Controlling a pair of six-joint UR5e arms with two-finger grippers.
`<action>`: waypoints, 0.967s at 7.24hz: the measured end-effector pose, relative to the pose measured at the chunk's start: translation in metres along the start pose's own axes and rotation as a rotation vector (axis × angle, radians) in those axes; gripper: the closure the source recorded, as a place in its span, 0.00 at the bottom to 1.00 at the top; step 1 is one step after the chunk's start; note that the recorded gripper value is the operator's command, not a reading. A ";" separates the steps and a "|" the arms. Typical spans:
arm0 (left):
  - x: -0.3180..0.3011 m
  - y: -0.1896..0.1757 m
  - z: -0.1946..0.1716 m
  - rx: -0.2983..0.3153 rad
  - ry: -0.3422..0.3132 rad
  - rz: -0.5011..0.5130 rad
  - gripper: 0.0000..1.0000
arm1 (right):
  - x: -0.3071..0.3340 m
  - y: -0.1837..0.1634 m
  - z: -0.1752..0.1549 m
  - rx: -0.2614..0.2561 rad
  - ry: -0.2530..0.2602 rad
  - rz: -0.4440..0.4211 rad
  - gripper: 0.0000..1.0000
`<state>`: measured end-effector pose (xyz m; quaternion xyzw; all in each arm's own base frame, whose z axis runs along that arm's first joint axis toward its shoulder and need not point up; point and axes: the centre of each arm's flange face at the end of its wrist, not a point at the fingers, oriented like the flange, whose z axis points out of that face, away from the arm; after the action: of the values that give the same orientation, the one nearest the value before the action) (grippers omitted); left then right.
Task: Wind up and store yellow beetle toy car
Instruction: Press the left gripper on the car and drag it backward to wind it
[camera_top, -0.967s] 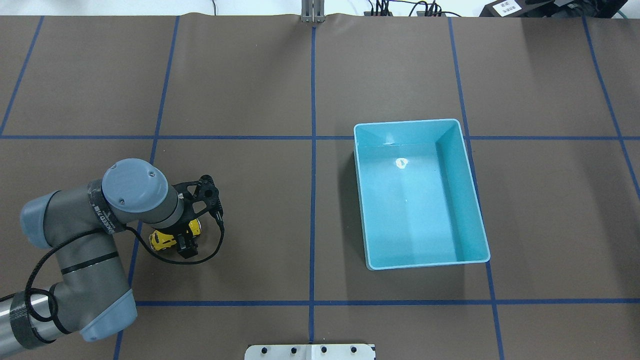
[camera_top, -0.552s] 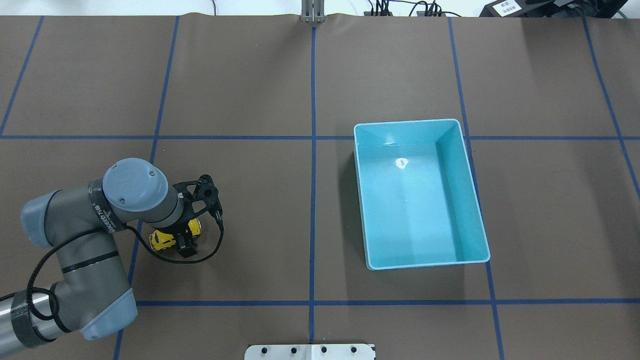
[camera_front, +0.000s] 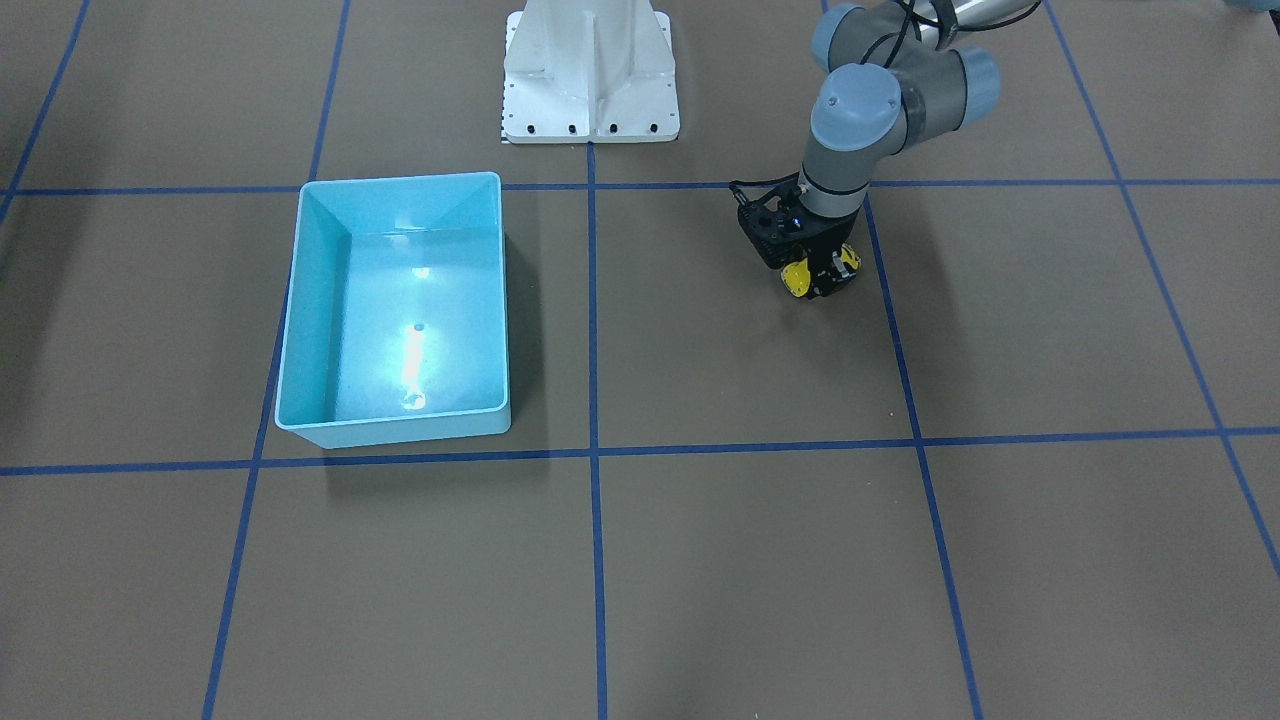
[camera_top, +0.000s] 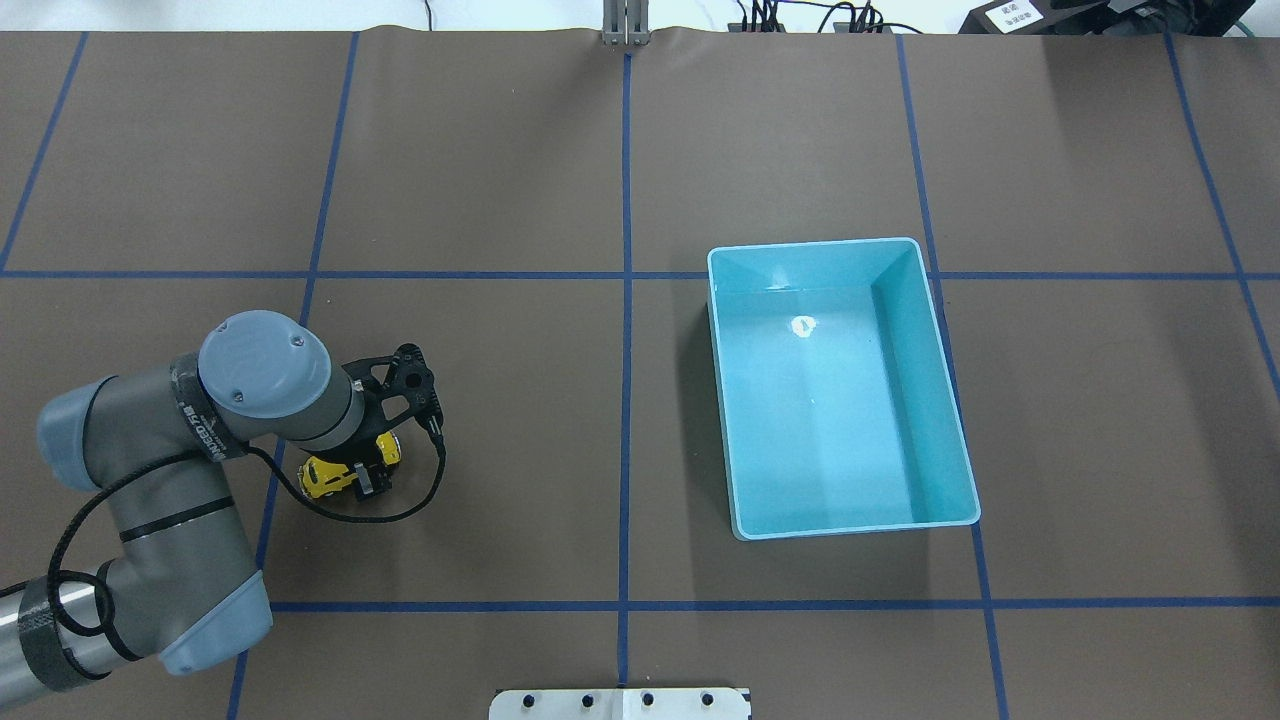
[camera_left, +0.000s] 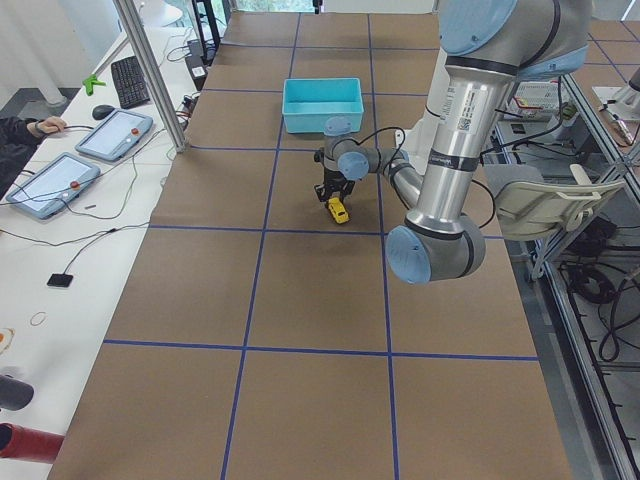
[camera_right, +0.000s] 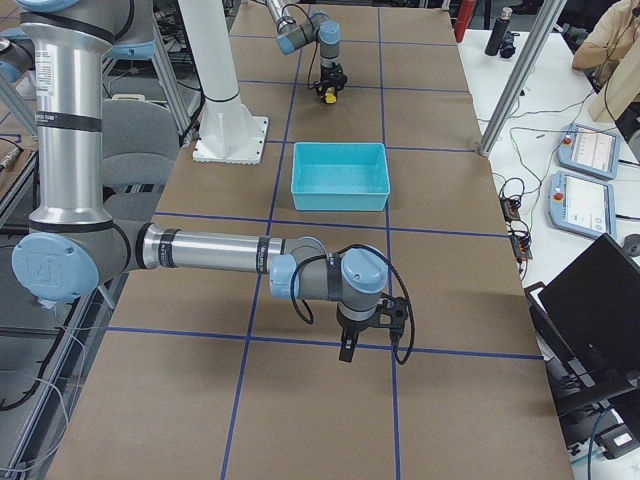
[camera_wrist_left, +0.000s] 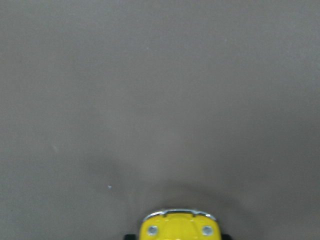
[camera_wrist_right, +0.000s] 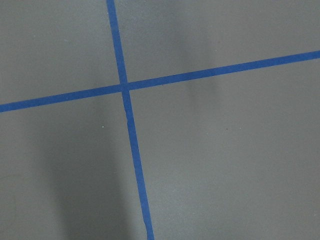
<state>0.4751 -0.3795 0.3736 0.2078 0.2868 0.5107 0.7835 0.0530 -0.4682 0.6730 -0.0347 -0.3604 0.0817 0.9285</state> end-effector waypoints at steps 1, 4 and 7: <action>-0.002 0.000 -0.003 0.003 -0.002 0.003 0.78 | 0.000 0.000 0.000 0.000 0.000 0.000 0.00; -0.022 0.002 -0.022 0.022 0.028 0.030 0.78 | 0.001 0.000 0.001 -0.001 0.000 0.001 0.00; -0.024 -0.003 -0.030 0.041 0.037 0.116 0.78 | 0.001 0.000 0.001 -0.001 0.000 0.001 0.00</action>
<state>0.4498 -0.4013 0.3552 0.2305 0.2989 0.5530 0.7428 0.0530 -0.4679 0.6740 -0.0356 -0.3603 0.0821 0.9285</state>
